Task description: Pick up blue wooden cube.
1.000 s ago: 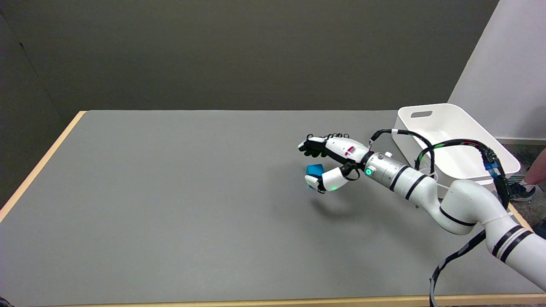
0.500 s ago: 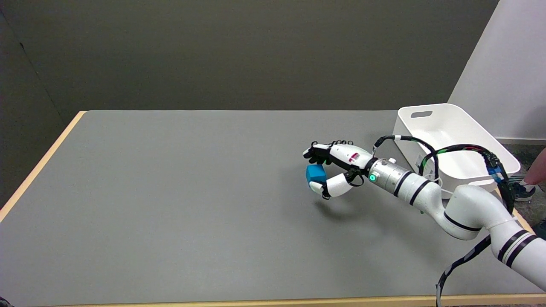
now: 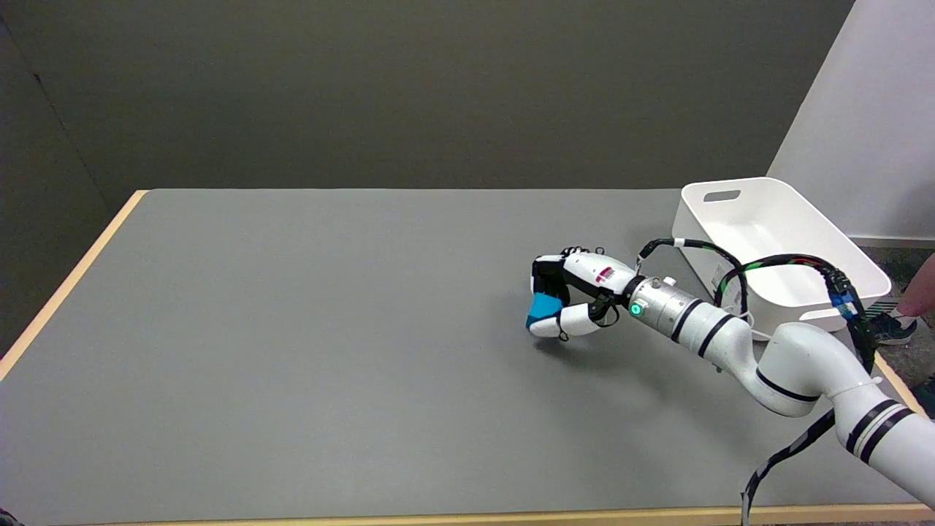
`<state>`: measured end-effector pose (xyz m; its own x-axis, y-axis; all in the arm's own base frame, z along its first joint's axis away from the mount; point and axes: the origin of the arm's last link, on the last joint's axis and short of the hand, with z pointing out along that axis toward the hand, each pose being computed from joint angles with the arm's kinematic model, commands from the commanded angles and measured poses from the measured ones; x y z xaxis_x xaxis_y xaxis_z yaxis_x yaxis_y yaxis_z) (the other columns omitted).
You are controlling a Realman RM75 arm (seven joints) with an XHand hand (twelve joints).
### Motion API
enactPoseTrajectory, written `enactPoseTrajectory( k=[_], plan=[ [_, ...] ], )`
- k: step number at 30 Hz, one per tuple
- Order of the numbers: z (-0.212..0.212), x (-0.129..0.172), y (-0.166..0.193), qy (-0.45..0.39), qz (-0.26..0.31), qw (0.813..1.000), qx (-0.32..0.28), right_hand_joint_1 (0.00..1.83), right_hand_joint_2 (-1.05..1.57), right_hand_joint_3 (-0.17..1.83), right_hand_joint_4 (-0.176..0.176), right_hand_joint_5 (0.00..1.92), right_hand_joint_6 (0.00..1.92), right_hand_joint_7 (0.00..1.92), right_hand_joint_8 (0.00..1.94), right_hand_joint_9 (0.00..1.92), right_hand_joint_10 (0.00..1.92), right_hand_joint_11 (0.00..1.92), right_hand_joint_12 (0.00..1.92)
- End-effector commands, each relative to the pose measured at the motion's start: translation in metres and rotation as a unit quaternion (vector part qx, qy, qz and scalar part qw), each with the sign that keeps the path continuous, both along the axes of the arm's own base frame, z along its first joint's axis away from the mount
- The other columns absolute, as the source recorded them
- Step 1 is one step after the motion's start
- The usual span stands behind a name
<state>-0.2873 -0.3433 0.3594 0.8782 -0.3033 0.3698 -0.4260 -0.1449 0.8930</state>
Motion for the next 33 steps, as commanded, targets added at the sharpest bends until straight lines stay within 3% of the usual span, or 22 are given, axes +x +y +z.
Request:
enactPoseTrajectory(
  k=[1, 2, 6, 11, 13, 18, 23, 27, 33],
  plan=[
    [-0.006, 0.003, -0.003, -0.012, 0.011, 1.0, 0.002, 1.1, 1.34, 0.13, -0.154, 0.4, 1.65, 0.64, 1.81, 0.62, 1.9, 0.0, 1.92],
    [-0.007, 0.005, -0.003, -0.013, 0.013, 1.0, 0.002, 1.09, 1.33, 0.15, -0.148, 0.39, 1.66, 0.64, 1.81, 0.62, 1.91, 0.0, 1.92],
    [-0.007, 0.021, -0.007, -0.026, 0.042, 0.999, 0.004, 1.09, 1.36, 0.12, -0.176, 0.39, 1.64, 0.6, 1.91, 0.62, 1.92, 0.0, 1.92],
    [0.002, 0.08, -0.014, -0.044, 0.153, 0.987, -0.011, 1.09, 1.36, 0.13, -0.176, 0.39, 1.64, 0.6, 1.9, 0.62, 1.92, 0.0, 1.92],
    [0.019, 0.119, -0.013, -0.007, 0.227, 0.973, -0.034, 1.09, 1.35, 0.14, -0.176, 0.39, 1.64, 0.61, 1.9, 0.62, 1.92, 0.0, 1.92],
    [0.078, 0.177, 0.001, 0.061, 0.317, 0.938, -0.13, 1.1, 1.34, 0.16, -0.175, 0.39, 1.64, 0.61, 1.9, 0.62, 1.92, 0.0, 1.92],
    [0.144, 0.186, 0.014, 0.109, 0.29, 0.923, -0.227, 1.09, 1.36, 0.14, -0.176, 0.39, 1.64, 0.6, 1.93, 0.58, 1.92, 0.0, 1.92],
    [0.193, 0.165, 0.024, 0.119, 0.236, 0.919, -0.291, 1.09, 1.36, 0.14, -0.176, 0.39, 1.64, 0.59, 1.93, 0.55, 1.92, 0.0, 1.92],
    [0.227, 0.143, 0.042, 0.113, 0.203, 0.912, -0.338, 1.09, 1.36, 0.15, -0.176, 0.39, 1.65, 0.59, 1.93, 0.55, 1.92, 0.0, 1.92]
  ],
)
